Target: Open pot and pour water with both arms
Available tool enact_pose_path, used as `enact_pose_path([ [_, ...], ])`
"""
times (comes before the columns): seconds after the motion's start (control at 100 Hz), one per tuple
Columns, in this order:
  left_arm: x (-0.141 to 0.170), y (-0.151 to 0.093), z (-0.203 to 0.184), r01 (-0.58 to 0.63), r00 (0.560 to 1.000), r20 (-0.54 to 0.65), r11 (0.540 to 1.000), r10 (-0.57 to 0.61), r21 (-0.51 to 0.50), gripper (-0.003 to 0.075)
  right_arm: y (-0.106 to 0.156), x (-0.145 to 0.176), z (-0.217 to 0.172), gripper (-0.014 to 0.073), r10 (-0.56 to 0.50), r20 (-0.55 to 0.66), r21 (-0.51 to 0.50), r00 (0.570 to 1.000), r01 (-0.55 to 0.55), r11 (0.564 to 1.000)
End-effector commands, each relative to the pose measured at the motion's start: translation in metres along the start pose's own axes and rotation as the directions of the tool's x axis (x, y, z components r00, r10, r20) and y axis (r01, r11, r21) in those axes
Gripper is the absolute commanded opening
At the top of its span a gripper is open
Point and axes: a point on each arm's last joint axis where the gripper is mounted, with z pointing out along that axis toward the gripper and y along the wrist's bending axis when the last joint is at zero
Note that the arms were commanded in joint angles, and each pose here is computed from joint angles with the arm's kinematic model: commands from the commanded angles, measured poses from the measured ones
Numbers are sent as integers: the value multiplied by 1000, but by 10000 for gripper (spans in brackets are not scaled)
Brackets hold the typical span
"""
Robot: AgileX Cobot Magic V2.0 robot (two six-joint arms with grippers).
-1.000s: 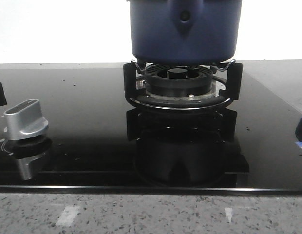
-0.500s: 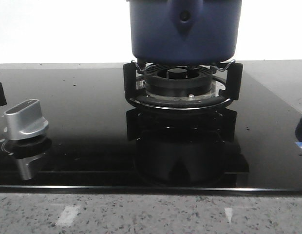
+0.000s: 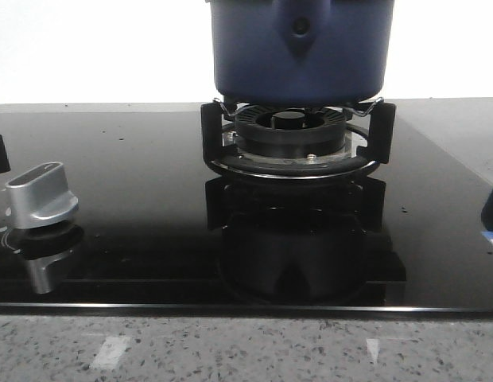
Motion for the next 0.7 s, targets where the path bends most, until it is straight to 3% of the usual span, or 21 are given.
enact_pose_path([
  [0.0,6,0,1,21,999,37,1000,-21,0,-20,1,-13,-2,-68,-13,83,-25,996,15,1000],
  [0.47,6,0,1,21,999,37,1000,-21,0,-20,1,-12,-2,-68,-14,80,-24,997,16,1000],
  [0.69,6,0,1,21,999,37,1000,-21,0,-20,-8,10,19,-69,-68,136,110,988,53,993],
])
